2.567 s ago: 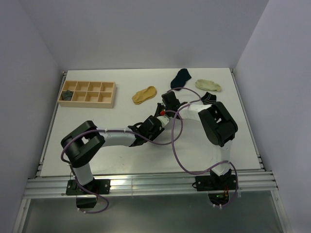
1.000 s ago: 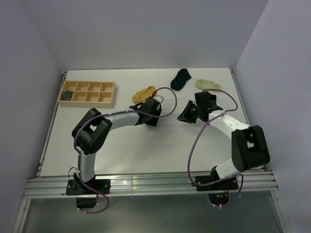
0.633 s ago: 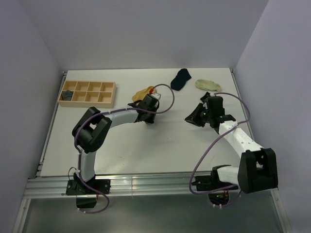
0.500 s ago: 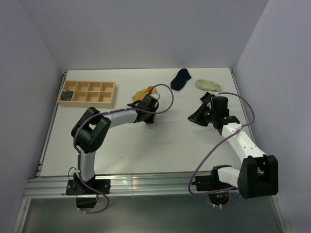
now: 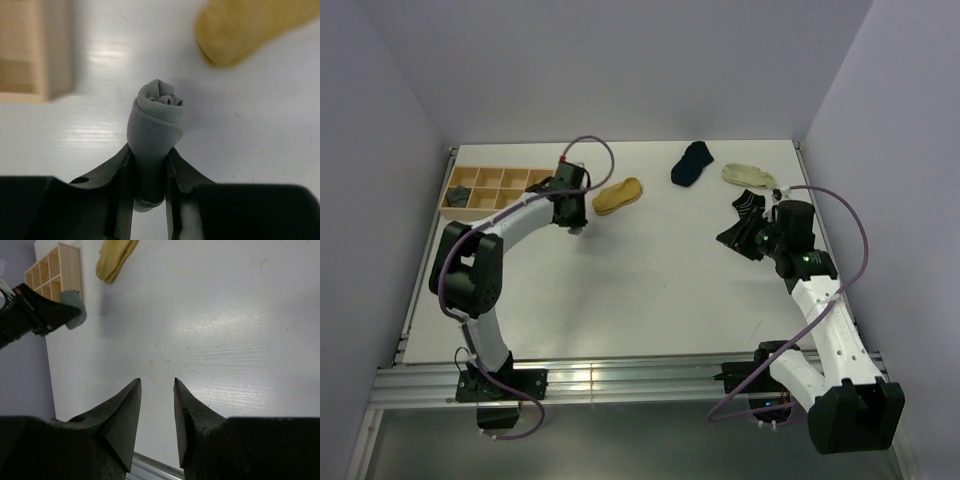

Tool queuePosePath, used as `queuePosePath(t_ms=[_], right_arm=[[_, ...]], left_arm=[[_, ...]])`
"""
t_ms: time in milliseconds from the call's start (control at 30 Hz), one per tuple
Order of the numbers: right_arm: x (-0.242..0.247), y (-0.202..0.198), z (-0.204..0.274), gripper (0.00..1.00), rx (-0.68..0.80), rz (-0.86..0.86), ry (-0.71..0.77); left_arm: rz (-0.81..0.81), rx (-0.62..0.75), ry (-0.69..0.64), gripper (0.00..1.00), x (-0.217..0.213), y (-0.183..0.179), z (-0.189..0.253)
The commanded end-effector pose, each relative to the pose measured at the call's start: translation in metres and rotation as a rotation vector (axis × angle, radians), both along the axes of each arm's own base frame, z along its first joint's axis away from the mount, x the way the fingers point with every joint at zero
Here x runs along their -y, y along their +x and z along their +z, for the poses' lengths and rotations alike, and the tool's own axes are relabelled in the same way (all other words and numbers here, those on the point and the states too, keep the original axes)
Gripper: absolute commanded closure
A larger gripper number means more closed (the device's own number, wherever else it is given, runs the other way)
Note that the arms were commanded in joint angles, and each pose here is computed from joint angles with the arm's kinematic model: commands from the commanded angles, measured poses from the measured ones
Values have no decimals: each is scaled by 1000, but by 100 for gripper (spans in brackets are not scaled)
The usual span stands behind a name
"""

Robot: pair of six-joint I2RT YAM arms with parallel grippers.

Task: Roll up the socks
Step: Pick up the sock at the center of the board, then place the sock in the storage box.

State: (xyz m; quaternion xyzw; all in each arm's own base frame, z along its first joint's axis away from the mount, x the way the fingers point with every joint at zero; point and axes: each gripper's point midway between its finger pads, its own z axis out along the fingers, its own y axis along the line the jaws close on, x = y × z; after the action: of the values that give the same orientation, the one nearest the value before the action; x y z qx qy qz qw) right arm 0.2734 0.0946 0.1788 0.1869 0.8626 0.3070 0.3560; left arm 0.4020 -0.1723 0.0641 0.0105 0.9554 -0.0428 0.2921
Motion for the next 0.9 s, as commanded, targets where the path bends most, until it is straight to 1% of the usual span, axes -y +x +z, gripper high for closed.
queuePosePath(t_ms=[0,33,67,133,167,233,267,300,333,367,400,500,533,600,867], right_arm=[[12,0,35,59,102,-24,-74],[16,-1,41,56,114,-31,-97],[19,-4,48,54,135,-42,-111],[27,-6,58,50,159,-71,-154],[30,-8,63,49,174,-82,-167],[38,-11,70,43,194,-109,-205],[40,-12,72,41,203,-119,-216],[42,-15,77,39,224,-129,-223],[46,-16,77,35,229,-143,-236],[47,-18,78,32,237,-147,-239],[47,-20,79,27,253,-153,-241],[49,-21,78,19,268,-171,-237],[49,-22,76,18,273,-177,-231],[50,-22,74,16,276,-184,-227],[53,-17,61,17,235,-209,-228]], left_arm=[[145,103,-39,100,-41,30,50],[172,110,-52,100,-50,35,53],[236,120,-64,100,-73,43,56],[304,142,-72,100,-97,52,60],[366,150,-75,100,-121,57,61],[420,163,-91,100,-143,65,64],[468,179,-97,100,-164,71,68],[490,188,-94,100,-176,74,69],[503,196,-89,100,-182,77,69],[542,219,-85,100,-206,81,72],[556,236,-82,100,-215,85,76],[605,274,-54,100,-244,97,80],[616,267,-48,100,-249,101,75],[647,289,-46,100,-263,107,77],[723,279,-39,99,-295,124,48]])
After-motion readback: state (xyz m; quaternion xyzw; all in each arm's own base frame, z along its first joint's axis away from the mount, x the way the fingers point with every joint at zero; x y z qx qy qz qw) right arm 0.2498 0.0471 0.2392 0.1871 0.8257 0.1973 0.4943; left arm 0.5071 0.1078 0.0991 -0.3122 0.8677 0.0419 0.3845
